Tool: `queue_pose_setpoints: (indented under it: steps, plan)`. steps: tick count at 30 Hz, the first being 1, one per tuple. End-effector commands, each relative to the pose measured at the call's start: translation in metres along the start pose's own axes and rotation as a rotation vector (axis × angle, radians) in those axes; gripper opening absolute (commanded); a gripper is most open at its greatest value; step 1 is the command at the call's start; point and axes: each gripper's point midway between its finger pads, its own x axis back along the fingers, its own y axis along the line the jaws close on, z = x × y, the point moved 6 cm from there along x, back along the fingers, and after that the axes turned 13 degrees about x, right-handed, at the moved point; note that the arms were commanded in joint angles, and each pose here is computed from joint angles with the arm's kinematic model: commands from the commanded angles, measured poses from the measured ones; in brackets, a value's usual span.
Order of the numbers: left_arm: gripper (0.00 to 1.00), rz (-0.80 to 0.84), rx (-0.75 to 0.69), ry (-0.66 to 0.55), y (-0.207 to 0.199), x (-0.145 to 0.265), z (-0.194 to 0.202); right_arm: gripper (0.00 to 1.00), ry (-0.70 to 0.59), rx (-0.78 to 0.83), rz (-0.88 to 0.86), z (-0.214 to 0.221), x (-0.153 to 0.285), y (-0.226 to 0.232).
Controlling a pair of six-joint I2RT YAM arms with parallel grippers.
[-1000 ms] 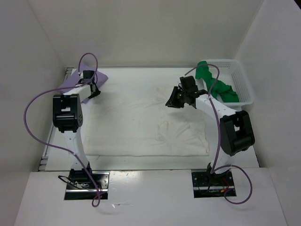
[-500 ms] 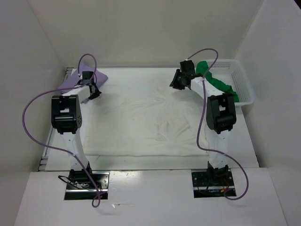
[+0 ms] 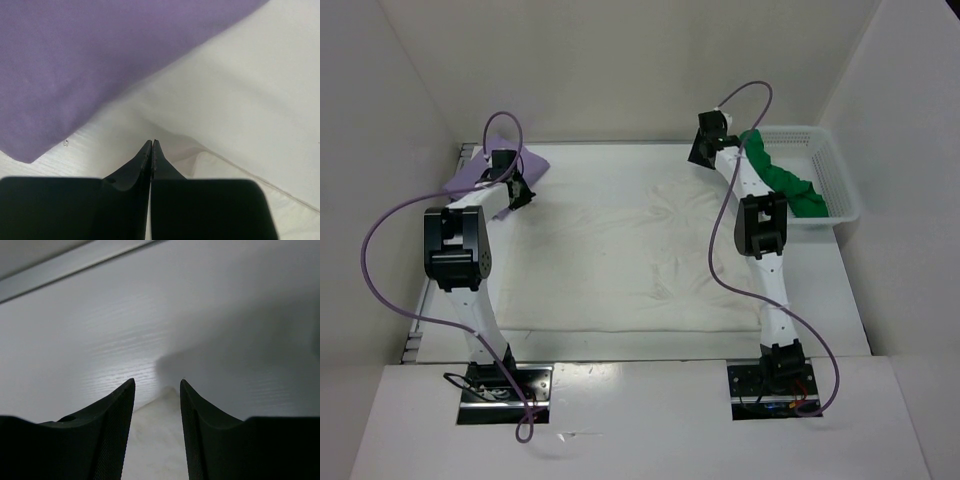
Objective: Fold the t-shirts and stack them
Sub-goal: Grap the side of the flattened tshirt furthest away from the robot with both arms
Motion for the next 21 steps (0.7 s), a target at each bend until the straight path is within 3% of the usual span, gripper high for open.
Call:
queue_pose_setpoints:
  steps: [1, 7, 14, 21]
  plan:
    - [0.00, 0.055, -0.006, -0.033, -0.008, 0.017, -0.011, 0.47, 0.030, 0.044, 0.079, 0.003, 0.004, -0.009]
    - [0.00, 0.066, -0.006, -0.027, -0.010, 0.015, -0.011, 0.47, 0.119, 0.050, 0.059, 0.036, -0.011, -0.016]
    - [0.00, 0.068, -0.007, -0.013, -0.008, 0.011, -0.006, 0.47, 0.131, 0.054, 0.009, 0.043, -0.017, -0.005]
    - [0.00, 0.081, -0.007, -0.014, -0.011, 0.014, -0.008, 0.22, 0.130, 0.018, -0.024, 0.039, -0.020, 0.002]
